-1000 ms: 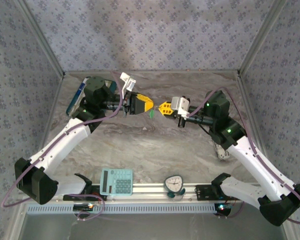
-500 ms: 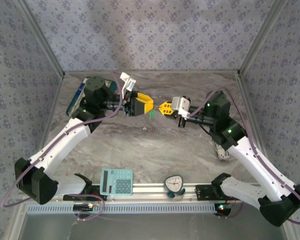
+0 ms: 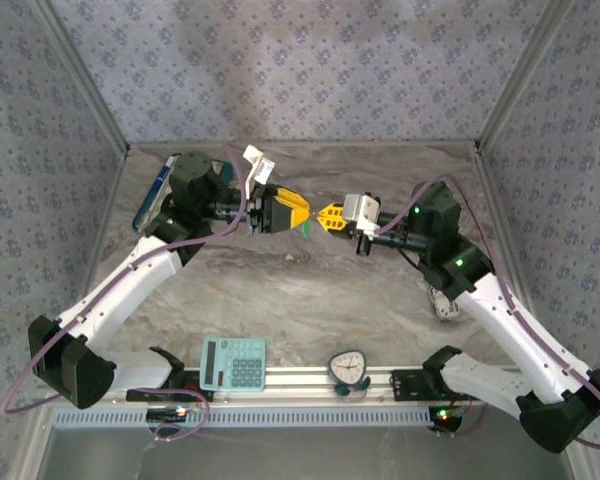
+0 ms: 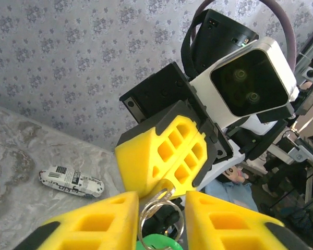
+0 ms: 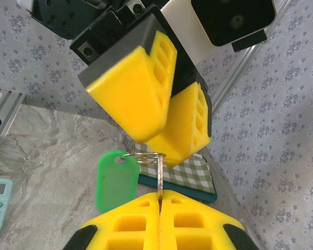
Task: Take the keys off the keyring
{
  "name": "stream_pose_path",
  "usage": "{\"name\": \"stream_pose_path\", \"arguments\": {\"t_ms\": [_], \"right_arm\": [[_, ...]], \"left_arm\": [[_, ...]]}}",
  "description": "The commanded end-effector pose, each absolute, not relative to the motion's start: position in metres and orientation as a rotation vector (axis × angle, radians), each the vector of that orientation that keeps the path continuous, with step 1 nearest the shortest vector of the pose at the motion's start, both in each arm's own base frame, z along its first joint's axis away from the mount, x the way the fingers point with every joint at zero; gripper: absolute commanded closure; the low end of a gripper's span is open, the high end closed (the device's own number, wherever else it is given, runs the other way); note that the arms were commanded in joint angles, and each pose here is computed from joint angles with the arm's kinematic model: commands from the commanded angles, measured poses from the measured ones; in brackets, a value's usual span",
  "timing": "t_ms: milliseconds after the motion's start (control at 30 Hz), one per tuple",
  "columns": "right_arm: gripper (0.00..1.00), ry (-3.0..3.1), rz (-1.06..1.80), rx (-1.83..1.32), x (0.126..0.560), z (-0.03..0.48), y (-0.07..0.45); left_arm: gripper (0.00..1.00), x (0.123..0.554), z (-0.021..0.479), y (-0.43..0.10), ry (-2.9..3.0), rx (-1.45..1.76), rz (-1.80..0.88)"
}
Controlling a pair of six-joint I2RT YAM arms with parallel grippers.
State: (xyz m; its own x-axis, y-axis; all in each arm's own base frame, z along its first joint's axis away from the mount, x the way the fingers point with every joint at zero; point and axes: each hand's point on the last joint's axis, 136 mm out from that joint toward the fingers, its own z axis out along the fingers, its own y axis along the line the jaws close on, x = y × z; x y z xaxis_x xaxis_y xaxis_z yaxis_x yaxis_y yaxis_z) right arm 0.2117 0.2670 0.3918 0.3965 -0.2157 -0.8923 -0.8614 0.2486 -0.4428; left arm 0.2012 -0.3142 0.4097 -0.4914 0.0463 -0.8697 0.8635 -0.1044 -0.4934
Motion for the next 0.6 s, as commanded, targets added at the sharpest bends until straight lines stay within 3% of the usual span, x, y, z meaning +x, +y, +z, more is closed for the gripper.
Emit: {"name": "stream_pose_path", "arguments": {"t_ms": [0, 333, 567], "right_arm": [[1.00, 1.103, 0.602, -1.260, 0.2078, 0.3979, 0.2650], [1.00, 1.097, 0.605, -1.259, 0.2076, 0.3993, 0.2653], [1.00, 1.092, 0.606, -1.259, 0.2055, 0.4013, 0.2645]], "left_arm": [[0.72, 0.1929, 0.4240, -0.3130, 1.479, 1.066, -1.662], [0.55, 0.1998, 0.4172, -0.3149, 1.516, 1.048, -1.640], [0.50, 0.1999, 0.4211, -0.3147, 1.506, 1.047, -1.640]]}}
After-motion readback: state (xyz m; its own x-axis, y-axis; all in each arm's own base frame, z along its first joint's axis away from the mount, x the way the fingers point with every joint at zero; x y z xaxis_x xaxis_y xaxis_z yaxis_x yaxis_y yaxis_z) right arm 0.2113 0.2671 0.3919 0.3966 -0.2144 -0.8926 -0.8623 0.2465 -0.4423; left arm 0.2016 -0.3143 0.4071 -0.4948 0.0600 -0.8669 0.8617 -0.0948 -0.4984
